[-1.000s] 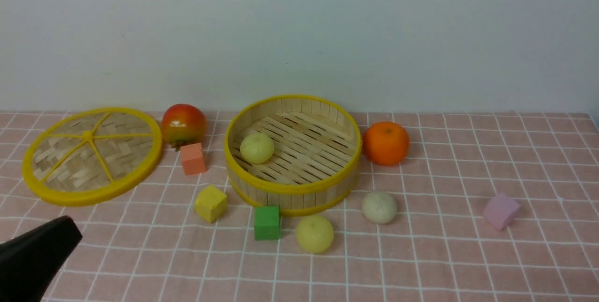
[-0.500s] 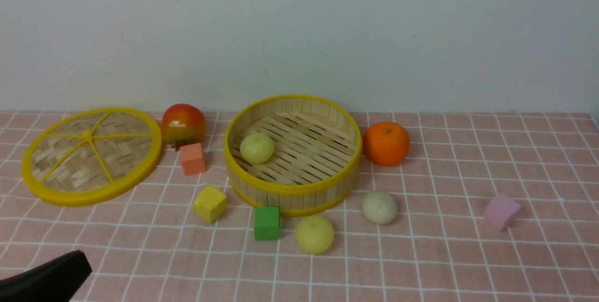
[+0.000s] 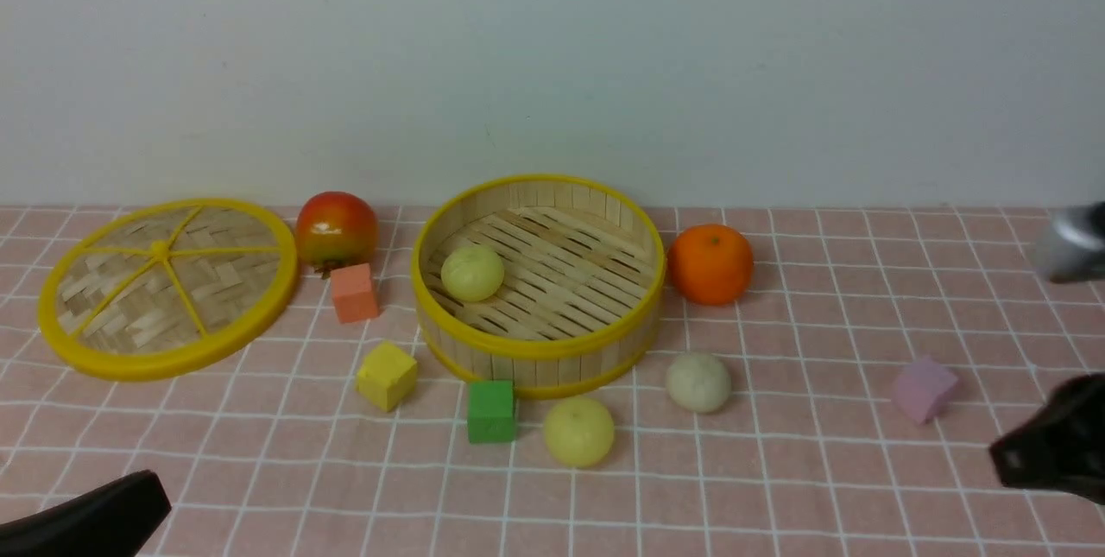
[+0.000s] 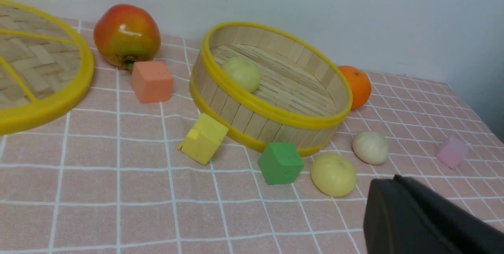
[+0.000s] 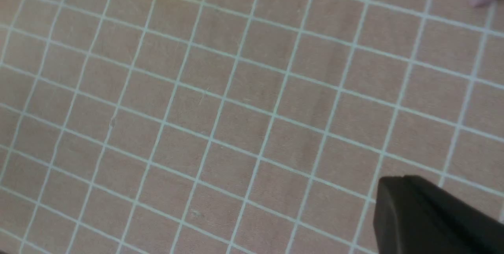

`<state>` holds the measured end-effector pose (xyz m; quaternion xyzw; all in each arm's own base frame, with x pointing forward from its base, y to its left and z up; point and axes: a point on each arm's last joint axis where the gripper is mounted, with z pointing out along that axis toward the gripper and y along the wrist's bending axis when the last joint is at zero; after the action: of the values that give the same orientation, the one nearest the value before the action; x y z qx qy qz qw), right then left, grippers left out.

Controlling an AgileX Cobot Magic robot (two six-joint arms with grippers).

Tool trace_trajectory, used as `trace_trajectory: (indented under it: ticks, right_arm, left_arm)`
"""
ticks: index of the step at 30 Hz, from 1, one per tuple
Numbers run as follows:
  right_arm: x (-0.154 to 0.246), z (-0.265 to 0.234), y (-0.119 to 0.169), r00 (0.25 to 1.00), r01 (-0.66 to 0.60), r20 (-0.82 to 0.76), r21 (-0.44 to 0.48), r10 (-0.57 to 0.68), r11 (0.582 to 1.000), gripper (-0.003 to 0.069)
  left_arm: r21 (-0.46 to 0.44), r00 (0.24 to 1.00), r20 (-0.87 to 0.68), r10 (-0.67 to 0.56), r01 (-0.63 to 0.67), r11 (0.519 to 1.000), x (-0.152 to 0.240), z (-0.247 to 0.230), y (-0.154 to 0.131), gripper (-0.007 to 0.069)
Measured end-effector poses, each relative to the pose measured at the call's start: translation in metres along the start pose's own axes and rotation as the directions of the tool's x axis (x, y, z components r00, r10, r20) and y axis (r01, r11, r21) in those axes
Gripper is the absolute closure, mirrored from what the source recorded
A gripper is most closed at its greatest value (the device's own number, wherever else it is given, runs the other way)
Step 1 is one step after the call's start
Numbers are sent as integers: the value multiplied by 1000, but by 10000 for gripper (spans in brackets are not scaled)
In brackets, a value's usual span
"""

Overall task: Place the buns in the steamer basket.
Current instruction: Use the right arm to grab a steamed stuffed bun

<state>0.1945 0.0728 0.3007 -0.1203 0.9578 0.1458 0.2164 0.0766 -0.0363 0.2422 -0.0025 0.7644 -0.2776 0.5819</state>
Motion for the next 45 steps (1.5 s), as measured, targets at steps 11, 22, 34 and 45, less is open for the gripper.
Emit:
trace_trajectory:
  ticks: [11,22,34,45]
  right_arm:
    - [-81,108,57,965,199,-189,83,-180,977,641]
    - [-140,179,36,971,105,-230,144,-70,984,457]
    - [-148,206,28,985,34,-171,90,-18,995,349]
    - [-146,216,23,982,65,-184,119,-42,991,351]
  left_arm:
    - [0,1000,0,0,0,1000,0,0,0,628]
    - [0,1000,0,0,0,1000,0,0,0,622]
    - [-1,1000,-2,0,0,1000,0,0,0,609]
    - [-1,1000,-2,0,0,1000,0,0,0,599]
